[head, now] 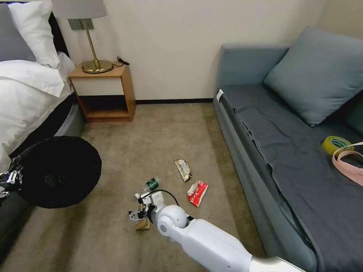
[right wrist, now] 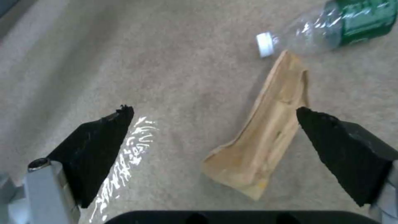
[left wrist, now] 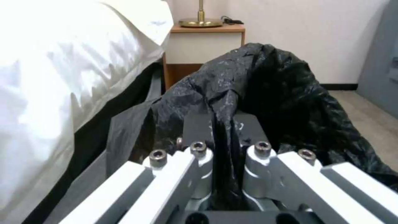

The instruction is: Pick up the trash bin, then pick up the garbage on the floor and place it into the trash bin.

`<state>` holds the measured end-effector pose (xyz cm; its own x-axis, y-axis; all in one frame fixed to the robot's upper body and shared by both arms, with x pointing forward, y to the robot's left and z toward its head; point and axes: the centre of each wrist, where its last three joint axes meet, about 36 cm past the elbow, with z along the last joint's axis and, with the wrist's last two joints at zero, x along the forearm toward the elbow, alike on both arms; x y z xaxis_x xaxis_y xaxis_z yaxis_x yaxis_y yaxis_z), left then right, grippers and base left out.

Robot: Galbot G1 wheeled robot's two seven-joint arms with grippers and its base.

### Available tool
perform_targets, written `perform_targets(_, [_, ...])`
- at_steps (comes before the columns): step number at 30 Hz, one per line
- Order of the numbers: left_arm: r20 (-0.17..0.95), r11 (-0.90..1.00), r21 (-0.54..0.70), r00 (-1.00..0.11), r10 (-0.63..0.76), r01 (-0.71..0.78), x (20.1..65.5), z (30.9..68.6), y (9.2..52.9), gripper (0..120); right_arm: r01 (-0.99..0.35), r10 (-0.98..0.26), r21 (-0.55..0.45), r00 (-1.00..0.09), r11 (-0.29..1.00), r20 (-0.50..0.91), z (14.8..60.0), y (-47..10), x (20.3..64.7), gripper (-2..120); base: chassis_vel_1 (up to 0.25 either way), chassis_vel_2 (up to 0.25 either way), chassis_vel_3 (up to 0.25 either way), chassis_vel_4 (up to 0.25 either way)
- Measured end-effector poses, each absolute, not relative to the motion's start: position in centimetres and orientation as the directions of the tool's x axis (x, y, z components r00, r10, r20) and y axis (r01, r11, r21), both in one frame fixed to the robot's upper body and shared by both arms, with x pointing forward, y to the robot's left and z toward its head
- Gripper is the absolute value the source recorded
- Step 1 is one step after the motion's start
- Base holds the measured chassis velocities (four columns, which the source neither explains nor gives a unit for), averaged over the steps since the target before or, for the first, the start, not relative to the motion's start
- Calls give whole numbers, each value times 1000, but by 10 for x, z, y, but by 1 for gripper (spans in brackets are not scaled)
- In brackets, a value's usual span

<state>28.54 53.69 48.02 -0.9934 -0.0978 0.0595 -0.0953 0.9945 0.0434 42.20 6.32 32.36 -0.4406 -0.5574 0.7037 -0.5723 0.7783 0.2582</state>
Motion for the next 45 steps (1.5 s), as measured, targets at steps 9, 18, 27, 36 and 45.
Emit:
perform_targets(9, [56,992,40,-991,-124,-122,279,476,550,4,-565,-527,233,-440,792,727,298,90,413,100,0,0,0,0])
perform_targets(18, [59,991,36,-990,-130,-128,277,473,549,4,-576,-484,158,-473,802,736,263,92,408,100,0,0,0,0])
perform_targets(27, [60,990,37,-989,-135,-133,278,471,551,4,-567,-436,93,-507,818,744,231,72,416,100,0,0,0,0])
perform_targets(36, [81,989,33,-986,-145,-143,279,461,556,4,-550,-437,117,-498,827,749,229,67,423,100,0,0,0,0])
perform_targets(45, [86,988,30,-984,-153,-151,279,457,559,4,-554,-456,150,-471,819,755,233,73,418,100,0,0,0,0])
